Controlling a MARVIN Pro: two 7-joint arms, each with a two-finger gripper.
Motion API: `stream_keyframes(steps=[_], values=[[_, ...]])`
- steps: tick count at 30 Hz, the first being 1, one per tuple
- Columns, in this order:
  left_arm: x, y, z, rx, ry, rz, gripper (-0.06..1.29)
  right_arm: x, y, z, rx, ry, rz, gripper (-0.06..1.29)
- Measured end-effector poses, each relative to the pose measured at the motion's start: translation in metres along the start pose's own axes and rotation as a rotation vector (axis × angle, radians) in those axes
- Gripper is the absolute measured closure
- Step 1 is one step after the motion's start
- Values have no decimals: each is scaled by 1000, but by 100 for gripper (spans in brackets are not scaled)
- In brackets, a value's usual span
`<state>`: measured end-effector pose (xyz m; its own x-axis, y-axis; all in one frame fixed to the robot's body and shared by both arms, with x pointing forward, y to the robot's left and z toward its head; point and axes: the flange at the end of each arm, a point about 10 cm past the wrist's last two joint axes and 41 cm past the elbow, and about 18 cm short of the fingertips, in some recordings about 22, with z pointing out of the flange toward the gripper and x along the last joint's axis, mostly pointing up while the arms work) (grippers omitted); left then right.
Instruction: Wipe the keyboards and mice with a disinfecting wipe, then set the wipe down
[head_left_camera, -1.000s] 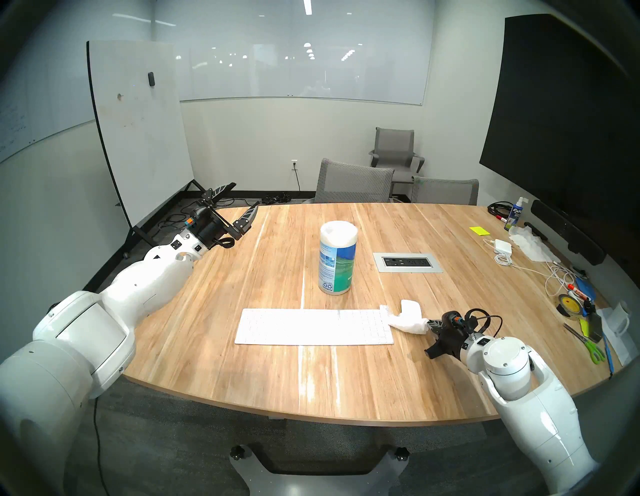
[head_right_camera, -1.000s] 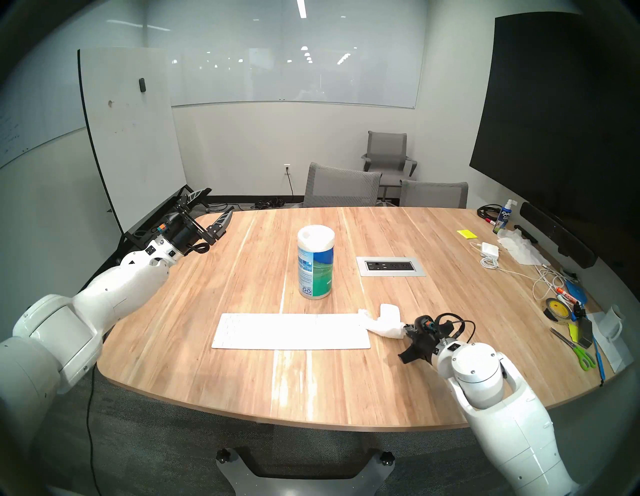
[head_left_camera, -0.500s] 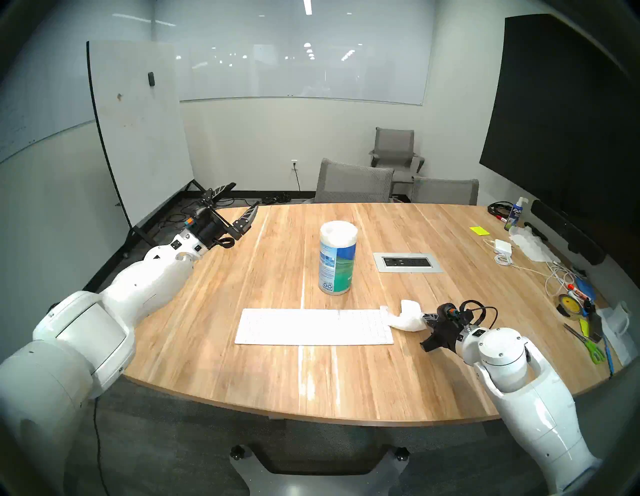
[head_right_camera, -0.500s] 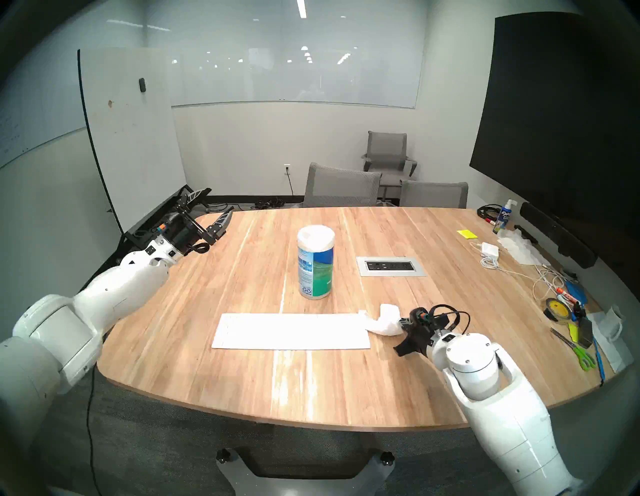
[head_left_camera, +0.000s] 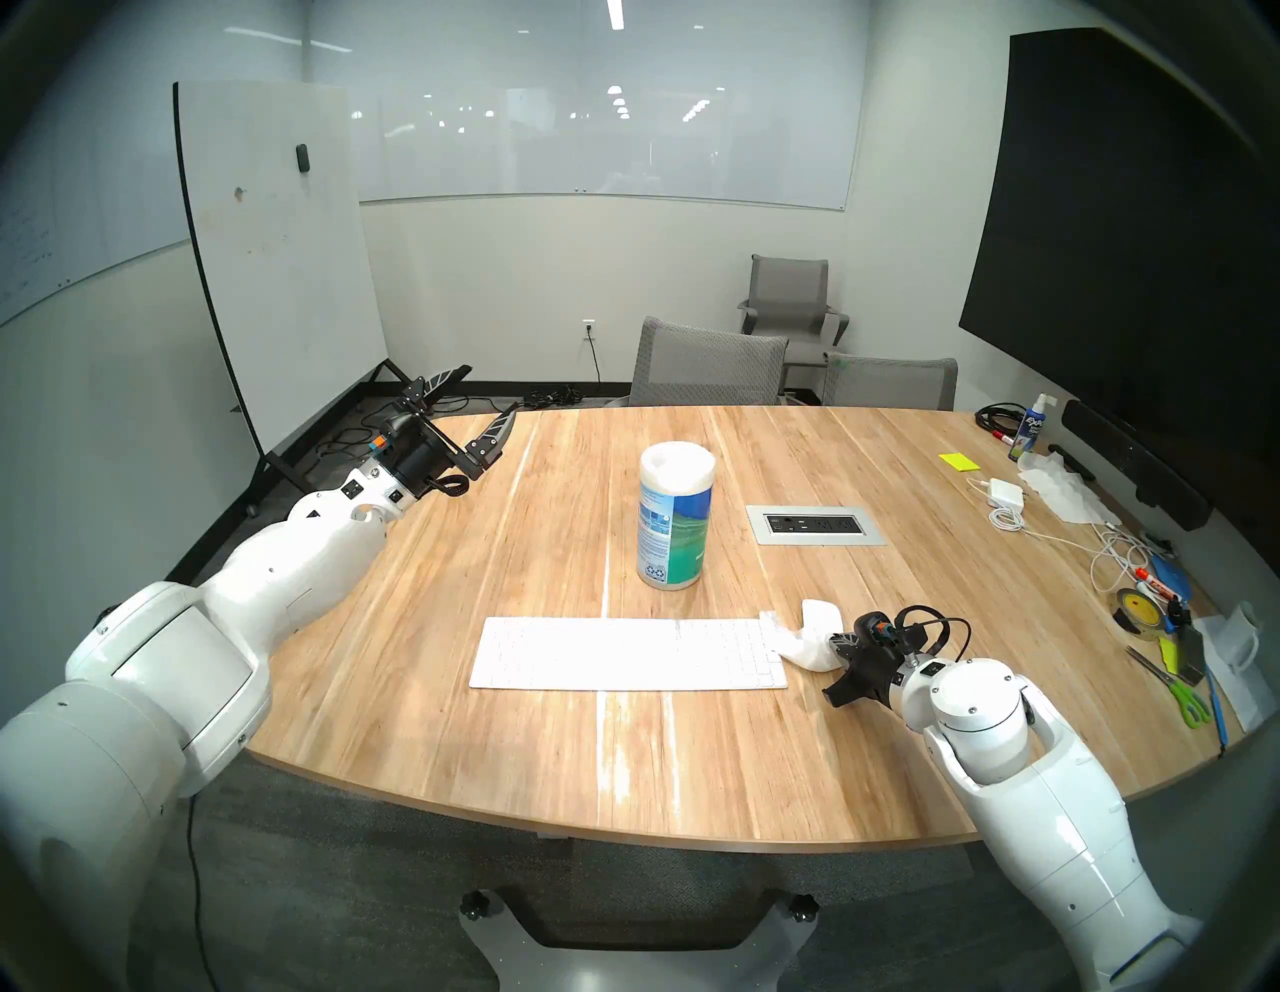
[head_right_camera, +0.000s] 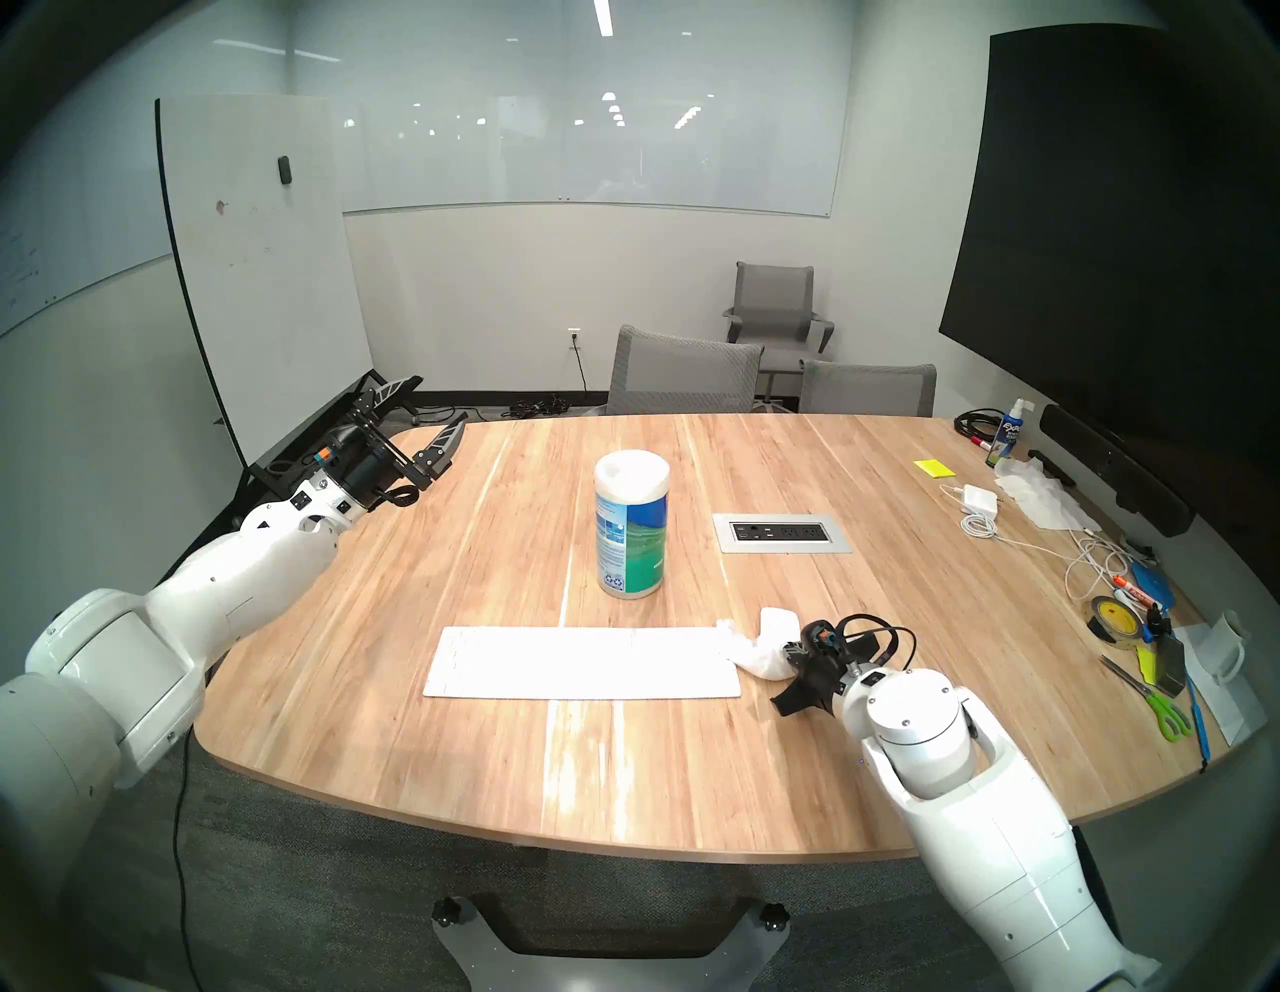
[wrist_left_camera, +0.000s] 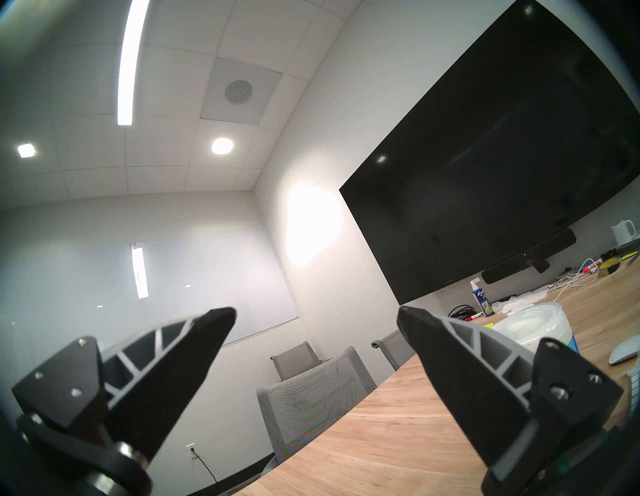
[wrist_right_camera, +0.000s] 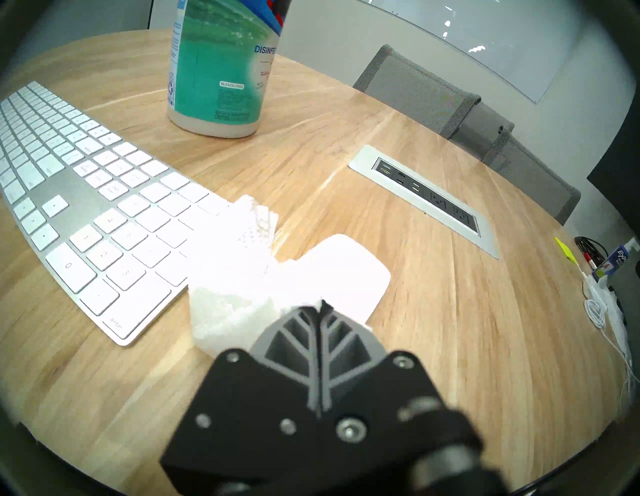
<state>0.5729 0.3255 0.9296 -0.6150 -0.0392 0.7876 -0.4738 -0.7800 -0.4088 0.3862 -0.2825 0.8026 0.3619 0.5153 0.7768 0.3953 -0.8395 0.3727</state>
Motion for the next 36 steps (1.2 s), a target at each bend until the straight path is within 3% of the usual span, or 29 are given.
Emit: stream_keyframes(steps=[36], values=[[0, 0, 0, 1, 0, 0, -3, 14, 1, 23, -40, 23, 56, 125]])
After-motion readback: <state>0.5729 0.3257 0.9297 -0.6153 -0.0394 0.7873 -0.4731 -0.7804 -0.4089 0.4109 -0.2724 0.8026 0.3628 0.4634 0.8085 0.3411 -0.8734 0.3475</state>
